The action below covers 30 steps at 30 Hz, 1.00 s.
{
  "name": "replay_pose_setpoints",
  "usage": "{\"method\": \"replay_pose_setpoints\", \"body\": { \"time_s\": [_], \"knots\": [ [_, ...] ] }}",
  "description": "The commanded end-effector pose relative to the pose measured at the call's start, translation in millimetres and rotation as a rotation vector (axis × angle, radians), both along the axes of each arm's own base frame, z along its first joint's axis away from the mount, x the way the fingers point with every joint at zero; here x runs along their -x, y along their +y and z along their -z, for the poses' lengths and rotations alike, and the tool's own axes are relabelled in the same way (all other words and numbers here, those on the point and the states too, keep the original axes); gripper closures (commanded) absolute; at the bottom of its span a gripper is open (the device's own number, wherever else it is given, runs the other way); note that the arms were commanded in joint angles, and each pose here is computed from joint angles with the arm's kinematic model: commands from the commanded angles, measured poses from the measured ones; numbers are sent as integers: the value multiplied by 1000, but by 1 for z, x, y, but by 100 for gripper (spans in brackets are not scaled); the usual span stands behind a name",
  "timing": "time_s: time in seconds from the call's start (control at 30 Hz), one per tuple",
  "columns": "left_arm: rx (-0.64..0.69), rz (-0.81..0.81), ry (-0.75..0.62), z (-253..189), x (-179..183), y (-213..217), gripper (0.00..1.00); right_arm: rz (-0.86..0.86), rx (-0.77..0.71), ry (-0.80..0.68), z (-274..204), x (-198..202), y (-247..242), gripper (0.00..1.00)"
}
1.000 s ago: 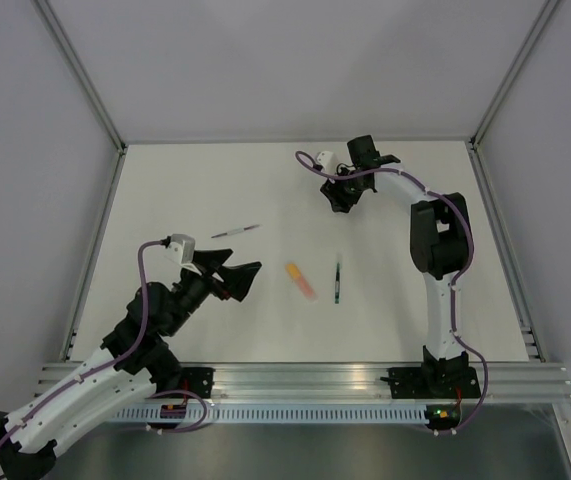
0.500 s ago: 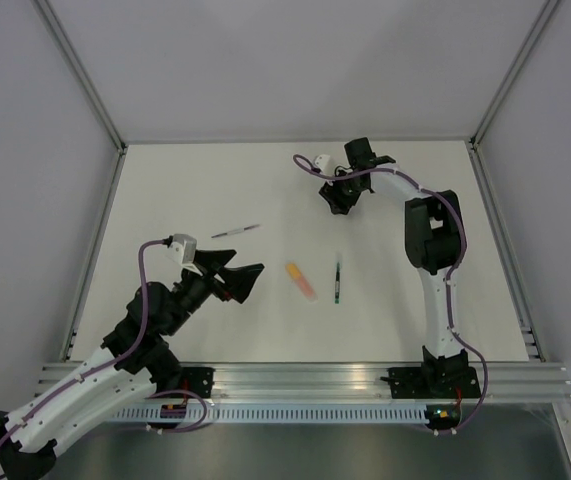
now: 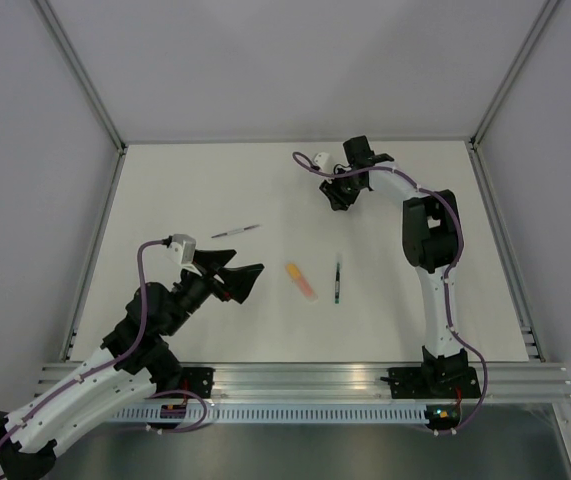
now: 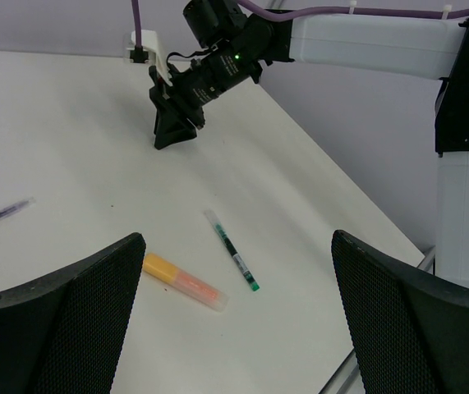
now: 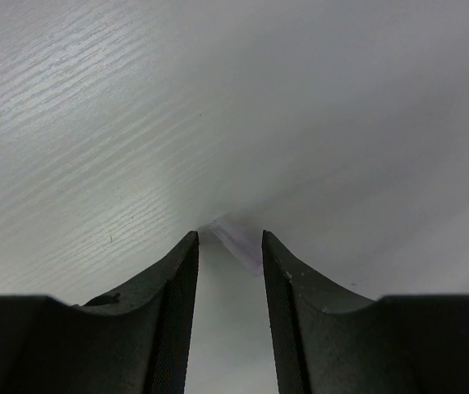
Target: Insert the pens into the pen caps
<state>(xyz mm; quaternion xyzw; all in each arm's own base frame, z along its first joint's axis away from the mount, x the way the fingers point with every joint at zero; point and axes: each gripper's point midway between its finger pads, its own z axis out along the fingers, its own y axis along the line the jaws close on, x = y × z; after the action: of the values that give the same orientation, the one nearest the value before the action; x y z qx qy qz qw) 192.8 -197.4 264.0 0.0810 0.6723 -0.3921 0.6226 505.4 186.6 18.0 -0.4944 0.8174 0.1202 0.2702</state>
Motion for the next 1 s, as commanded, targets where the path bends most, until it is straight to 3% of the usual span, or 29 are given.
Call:
{"method": "replay_pose_setpoints", "body": {
  "time_s": [0.0, 0.13, 0.37, 0.4, 0.5, 0.73, 0.9, 0.97],
  "knots": [
    [47, 15, -11, -11, 3, -2, 0, 14, 24, 55, 2, 10, -7, 56],
    [46, 15, -10, -10, 3, -2, 0, 24, 59, 66, 3, 16, -13, 55],
    [22, -14, -6, -3, -3, 0, 0, 62, 59, 62, 12, 14, -13, 77],
    [16, -19, -7, -1, -5, 0, 0, 71, 53, 54, 13, 12, -10, 84],
    [-31, -37, -2, 6, -13, -4, 1, 98, 44, 74, 22, 16, -10, 91],
    [-235, -91, 103, 22, -47, -23, 1, 313, -25, 124, 48, 32, -10, 100],
    [-563, -178, 228, 42, -85, -23, 5, 462, -87, -20, -5, 17, -19, 100],
    [-565, -208, 248, 27, -99, -13, 5, 561, -121, -79, -35, 9, -25, 100]
  ]
}}
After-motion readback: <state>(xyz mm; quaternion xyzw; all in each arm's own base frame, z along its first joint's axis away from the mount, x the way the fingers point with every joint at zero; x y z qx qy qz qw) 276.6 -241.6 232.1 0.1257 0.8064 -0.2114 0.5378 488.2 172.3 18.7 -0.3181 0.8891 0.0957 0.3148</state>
